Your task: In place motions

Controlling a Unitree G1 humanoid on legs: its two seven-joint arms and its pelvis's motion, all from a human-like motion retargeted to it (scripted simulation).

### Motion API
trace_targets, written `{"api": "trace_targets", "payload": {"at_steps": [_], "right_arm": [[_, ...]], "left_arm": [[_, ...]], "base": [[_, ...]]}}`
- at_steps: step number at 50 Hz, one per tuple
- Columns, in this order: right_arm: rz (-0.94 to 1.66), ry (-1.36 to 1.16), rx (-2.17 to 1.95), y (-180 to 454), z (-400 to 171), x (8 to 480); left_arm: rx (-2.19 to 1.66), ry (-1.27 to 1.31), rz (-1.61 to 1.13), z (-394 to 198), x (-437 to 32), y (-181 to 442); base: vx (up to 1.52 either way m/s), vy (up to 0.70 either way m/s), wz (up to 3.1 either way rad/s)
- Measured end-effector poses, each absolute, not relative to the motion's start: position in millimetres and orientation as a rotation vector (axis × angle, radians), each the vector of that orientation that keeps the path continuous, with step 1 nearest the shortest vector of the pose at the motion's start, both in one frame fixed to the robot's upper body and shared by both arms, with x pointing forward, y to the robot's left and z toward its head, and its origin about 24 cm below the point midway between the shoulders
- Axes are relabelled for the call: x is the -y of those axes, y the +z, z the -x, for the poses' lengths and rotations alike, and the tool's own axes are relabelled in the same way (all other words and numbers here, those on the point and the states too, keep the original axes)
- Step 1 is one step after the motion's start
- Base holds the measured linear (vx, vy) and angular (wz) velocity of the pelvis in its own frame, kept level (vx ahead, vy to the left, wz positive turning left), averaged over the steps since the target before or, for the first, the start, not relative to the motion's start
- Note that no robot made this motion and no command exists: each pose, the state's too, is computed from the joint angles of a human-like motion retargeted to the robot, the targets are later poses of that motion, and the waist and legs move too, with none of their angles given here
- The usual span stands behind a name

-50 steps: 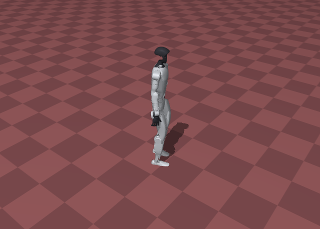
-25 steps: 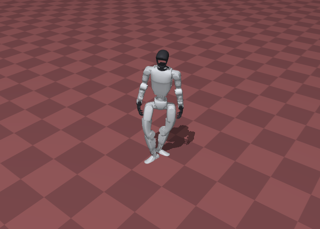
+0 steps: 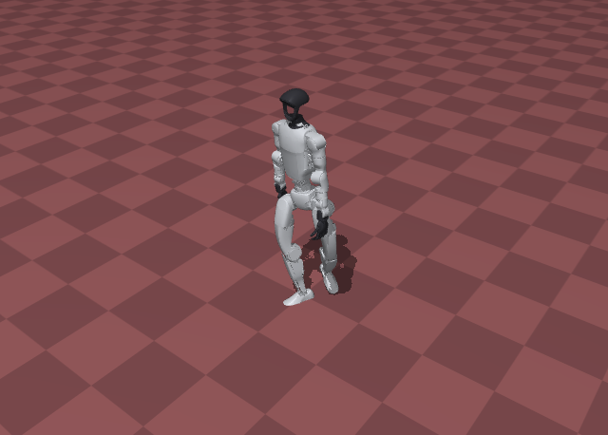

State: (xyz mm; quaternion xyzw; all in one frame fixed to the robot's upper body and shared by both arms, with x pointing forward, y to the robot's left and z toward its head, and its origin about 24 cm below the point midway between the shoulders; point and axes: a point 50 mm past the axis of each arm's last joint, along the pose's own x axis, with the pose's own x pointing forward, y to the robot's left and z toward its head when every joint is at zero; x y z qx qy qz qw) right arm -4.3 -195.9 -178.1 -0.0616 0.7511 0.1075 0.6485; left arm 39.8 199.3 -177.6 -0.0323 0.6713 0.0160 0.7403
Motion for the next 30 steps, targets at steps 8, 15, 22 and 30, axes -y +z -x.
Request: {"api": "trace_targets", "payload": {"at_steps": [8, 15, 22, 30], "right_arm": [[0.389, 0.505, -1.368, -170.6, -87.0, 184.1], [0.453, 0.562, -1.211, -160.2, -122.4, 174.0], [0.351, 0.473, -1.420, -174.0, -73.7, 182.4], [0.213, 0.352, -1.741, -175.4, 5.9, 208.5]], "left_arm": [[-1.576, 0.084, 0.177, -11.5, -183.2, -180.6], [-1.621, 0.069, 0.161, 0.2, -173.7, -181.5], [-1.609, 0.059, 0.166, -2.1, -175.9, -181.4], [-1.514, 0.060, 0.123, -26.9, -184.1, -180.5]], "base": [[0.01, -0.09, -1.87], [0.17, 0.00, -1.60], [0.30, 0.04, -0.46], [0.22, 0.03, -0.37]]}}
